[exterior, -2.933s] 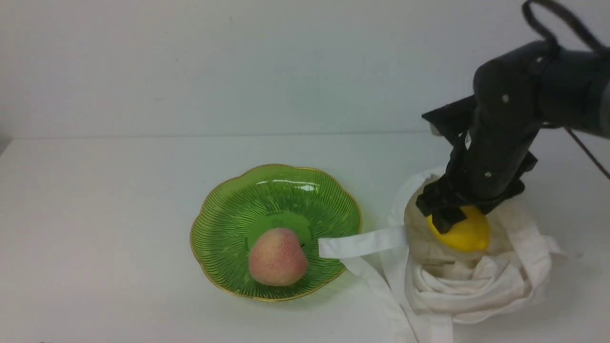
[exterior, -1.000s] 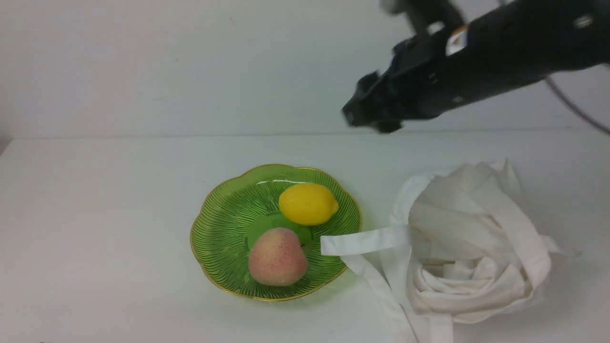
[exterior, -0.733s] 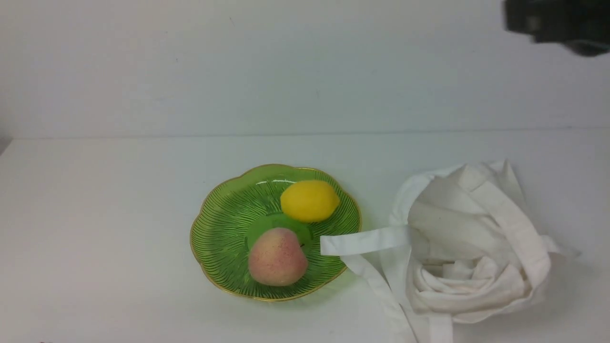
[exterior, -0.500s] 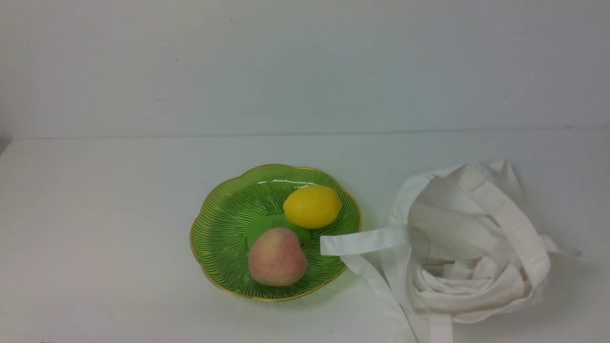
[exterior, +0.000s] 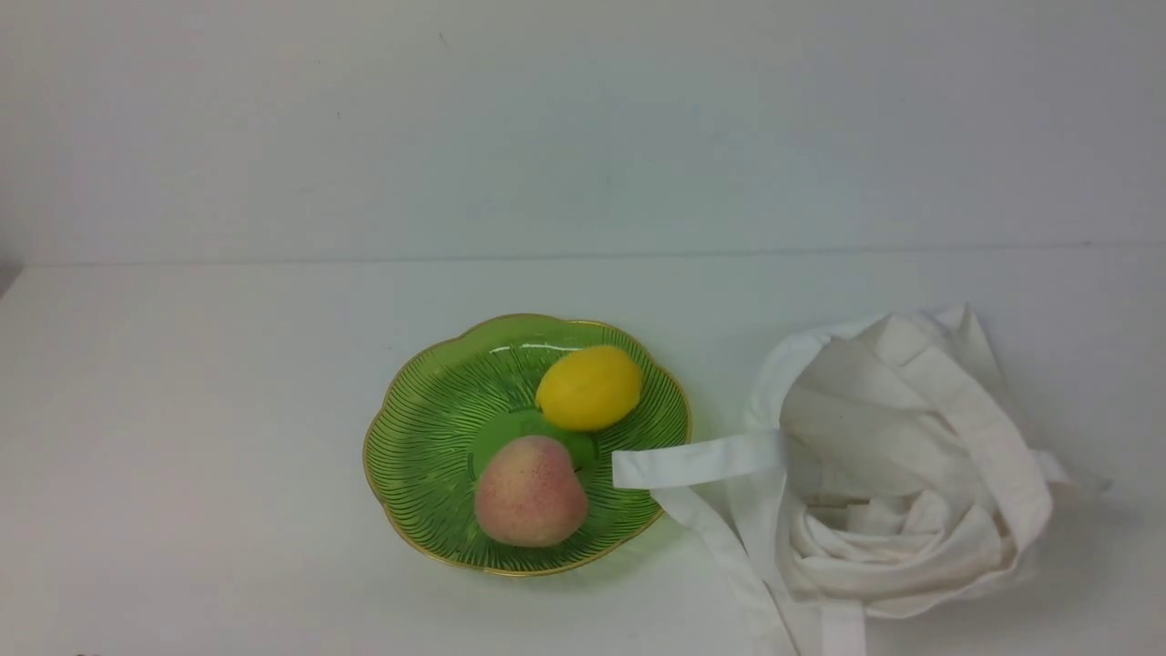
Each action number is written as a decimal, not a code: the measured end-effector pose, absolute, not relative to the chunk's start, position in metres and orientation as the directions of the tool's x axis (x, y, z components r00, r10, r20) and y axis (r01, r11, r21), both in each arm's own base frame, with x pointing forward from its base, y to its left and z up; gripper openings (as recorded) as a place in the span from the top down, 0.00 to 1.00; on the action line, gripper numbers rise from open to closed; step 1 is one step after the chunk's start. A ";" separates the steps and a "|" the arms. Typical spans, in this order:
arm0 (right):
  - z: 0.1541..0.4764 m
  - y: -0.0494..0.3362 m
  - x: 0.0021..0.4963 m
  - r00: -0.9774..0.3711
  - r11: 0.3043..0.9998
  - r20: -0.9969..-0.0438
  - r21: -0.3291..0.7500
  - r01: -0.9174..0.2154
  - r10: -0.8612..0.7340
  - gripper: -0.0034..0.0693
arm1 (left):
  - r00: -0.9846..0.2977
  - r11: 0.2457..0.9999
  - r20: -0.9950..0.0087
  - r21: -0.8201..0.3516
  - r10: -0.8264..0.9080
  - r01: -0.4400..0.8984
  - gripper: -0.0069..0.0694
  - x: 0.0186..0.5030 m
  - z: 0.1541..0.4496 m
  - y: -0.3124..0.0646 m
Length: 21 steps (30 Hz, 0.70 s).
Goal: Take the fruit out of the cloth bag on the white table and place them on a plate.
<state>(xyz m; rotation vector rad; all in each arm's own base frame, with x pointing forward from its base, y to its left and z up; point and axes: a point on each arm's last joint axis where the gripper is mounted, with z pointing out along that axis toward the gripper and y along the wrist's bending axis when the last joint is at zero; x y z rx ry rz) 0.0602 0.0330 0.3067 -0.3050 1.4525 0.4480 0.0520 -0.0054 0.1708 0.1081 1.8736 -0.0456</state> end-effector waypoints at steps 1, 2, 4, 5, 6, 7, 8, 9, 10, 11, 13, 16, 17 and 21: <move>0.306 0.033 0.060 0.054 0.869 -0.993 0.067 -0.490 0.107 0.97 | -0.297 0.995 -0.953 0.023 0.052 0.098 0.92 0.052 0.171 -0.005; 0.302 0.033 0.061 0.045 0.870 -0.994 0.064 -0.489 0.098 0.97 | -0.297 0.995 -0.953 0.023 0.052 0.098 0.92 0.052 0.171 -0.005; 0.300 0.034 0.061 0.042 0.870 -0.995 0.062 -0.489 0.094 0.97 | -0.297 0.995 -0.953 0.023 0.052 0.098 0.92 0.052 0.171 -0.005; 0.299 0.034 0.061 0.041 0.870 -0.995 0.060 -0.489 0.092 0.97 | -0.297 0.995 -0.953 0.023 0.052 0.098 0.92 0.052 0.171 -0.005; 0.299 0.034 0.062 0.040 0.870 -0.995 0.060 -0.489 0.092 0.97 | -0.297 0.995 -0.953 0.023 0.052 0.098 0.92 0.052 0.171 -0.005; 0.299 0.034 0.062 0.040 0.870 -0.995 0.060 -0.489 0.092 0.97 | -0.297 0.995 -0.953 0.023 0.052 0.098 0.92 0.052 0.171 -0.005; 0.299 0.034 0.061 0.042 0.870 -0.995 0.059 -0.489 0.091 0.97 | -0.297 0.995 -0.953 0.023 0.052 0.098 0.92 0.052 0.171 -0.005; 0.299 0.034 0.061 0.046 0.870 -0.995 0.059 -0.490 0.094 0.97 | -0.297 0.995 -0.953 0.023 0.052 0.098 0.92 0.052 0.171 -0.005; 0.300 0.034 0.061 0.053 0.869 -0.994 0.059 -0.492 0.098 0.97 | -0.297 0.995 -0.953 0.023 0.052 0.098 0.92 0.052 0.171 -0.005; 0.301 0.034 0.061 0.064 0.867 -0.993 0.058 -0.495 0.102 0.97 | -0.297 0.995 -0.953 0.023 0.052 0.098 0.92 0.052 0.171 -0.005; 0.303 0.034 0.060 0.087 0.863 -0.990 0.056 -0.502 0.115 0.97 | -0.297 0.995 -0.953 0.023 0.052 0.098 0.92 0.052 0.171 -0.005; 0.306 0.035 0.060 0.111 0.858 -0.984 0.062 -0.510 0.137 0.97 | -0.297 0.995 -0.953 0.023 0.052 0.098 0.92 0.052 0.171 -0.005; 0.306 0.035 0.060 0.114 0.858 -0.984 0.061 -0.511 0.138 0.97 | -0.297 0.995 -0.953 0.023 0.052 0.098 0.92 0.052 0.171 -0.005; 0.306 0.035 0.060 0.122 0.860 -0.984 0.048 -0.508 0.127 0.97 | -0.297 0.995 -0.953 0.023 0.052 0.098 0.92 0.052 0.171 -0.005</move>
